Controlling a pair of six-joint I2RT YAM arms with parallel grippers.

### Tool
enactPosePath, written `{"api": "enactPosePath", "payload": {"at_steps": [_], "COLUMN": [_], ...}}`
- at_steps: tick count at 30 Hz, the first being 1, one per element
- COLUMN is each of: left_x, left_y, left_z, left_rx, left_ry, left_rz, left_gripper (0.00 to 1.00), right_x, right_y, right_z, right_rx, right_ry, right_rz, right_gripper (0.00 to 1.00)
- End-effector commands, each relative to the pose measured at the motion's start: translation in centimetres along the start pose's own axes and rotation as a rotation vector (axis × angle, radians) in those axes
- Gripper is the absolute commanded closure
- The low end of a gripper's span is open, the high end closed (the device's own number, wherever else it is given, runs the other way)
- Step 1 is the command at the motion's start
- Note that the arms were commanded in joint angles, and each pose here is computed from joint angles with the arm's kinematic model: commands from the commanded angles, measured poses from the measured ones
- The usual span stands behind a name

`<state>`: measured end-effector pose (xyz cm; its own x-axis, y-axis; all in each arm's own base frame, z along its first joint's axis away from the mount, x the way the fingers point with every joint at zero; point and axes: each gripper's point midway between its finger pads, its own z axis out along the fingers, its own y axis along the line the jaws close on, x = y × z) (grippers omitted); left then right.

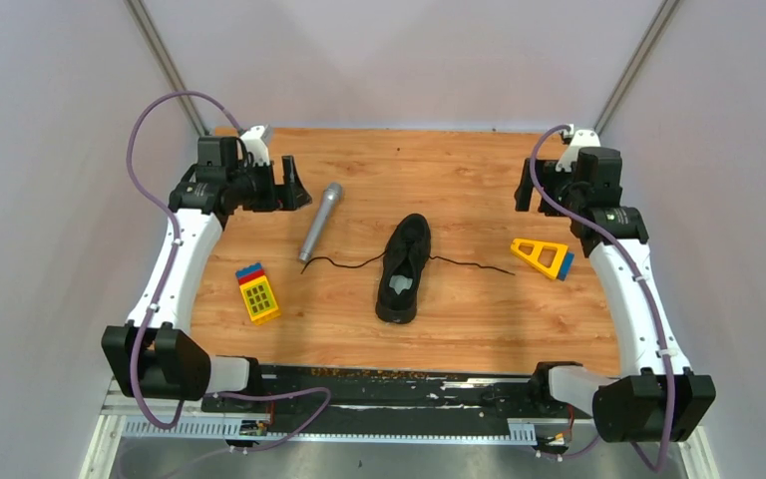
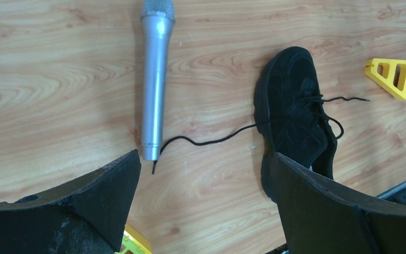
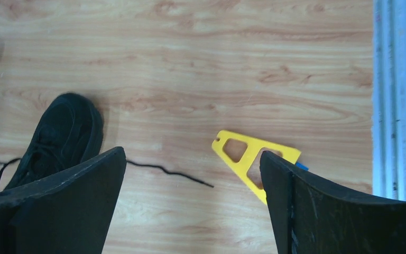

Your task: Tie the shoes

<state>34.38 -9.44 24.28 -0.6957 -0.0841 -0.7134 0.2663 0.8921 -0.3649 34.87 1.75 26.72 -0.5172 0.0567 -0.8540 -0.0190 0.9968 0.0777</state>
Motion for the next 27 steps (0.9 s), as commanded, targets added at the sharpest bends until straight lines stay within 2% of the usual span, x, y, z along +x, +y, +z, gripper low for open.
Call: {"api": "enactPosePath", "payload": {"at_steps": [1, 4, 7, 10, 13, 16, 18, 22, 24, 27], "left_x": [1.4, 2.6, 3.8, 4.1, 4.4, 4.9, 5.6, 6.5, 7.2, 7.8], "left_y": [1.0, 4.2, 6.5, 6.7, 7.0, 7.7, 8.2, 8.3, 7.9, 7.1], "left_z": [-0.1, -0.6, -1.4, -1.7, -2.0, -2.4, -2.5, -2.8, -2.5, -1.7], "left_rx": [-0.074, -0.243, -0.317, -0.308, -0.284, -0.286, -0.284, -0.23, -0.199, -0.134], "left_ry": [0.026, 0.031, 0.046, 0.037, 0.024, 0.013, 0.012, -0.001, 0.003, -0.006], "left_rz": [-0.125, -0.239, -0.369, -0.427, -0.457, -0.505, -0.546, -0.593, -0.609, -0.659], "left_gripper": [0.0, 0.0, 0.0, 0.0, 0.01, 0.03, 0.07, 0.21, 0.22, 0.17], "right_x": [2.0, 2.0, 0.4, 0.3, 2.2, 4.9, 6.5, 9.6, 10.9, 12.8], "right_y": [3.0, 6.2, 10.4, 14.5, 19.3, 23.6, 26.2, 31.0, 33.2, 35.7], "right_z": [0.3, 0.2, -0.2, 1.3, 2.9, 4.7, 5.7, 8.2, 8.8, 9.3], "right_rx": [-0.174, -0.386, -0.628, -0.737, -0.868, -0.978, -1.041, -1.118, -1.148, -1.182], "right_ry": [0.049, 0.063, 0.017, -0.008, -0.021, -0.011, -0.006, 0.03, 0.047, 0.07], "right_rz": [-0.002, -0.073, -0.179, -0.398, -0.648, -0.816, -0.898, -0.998, -1.035, -1.089], "right_gripper": [0.0, 0.08, 0.16, 0.22, 0.26, 0.3, 0.33, 0.36, 0.37, 0.38]}}
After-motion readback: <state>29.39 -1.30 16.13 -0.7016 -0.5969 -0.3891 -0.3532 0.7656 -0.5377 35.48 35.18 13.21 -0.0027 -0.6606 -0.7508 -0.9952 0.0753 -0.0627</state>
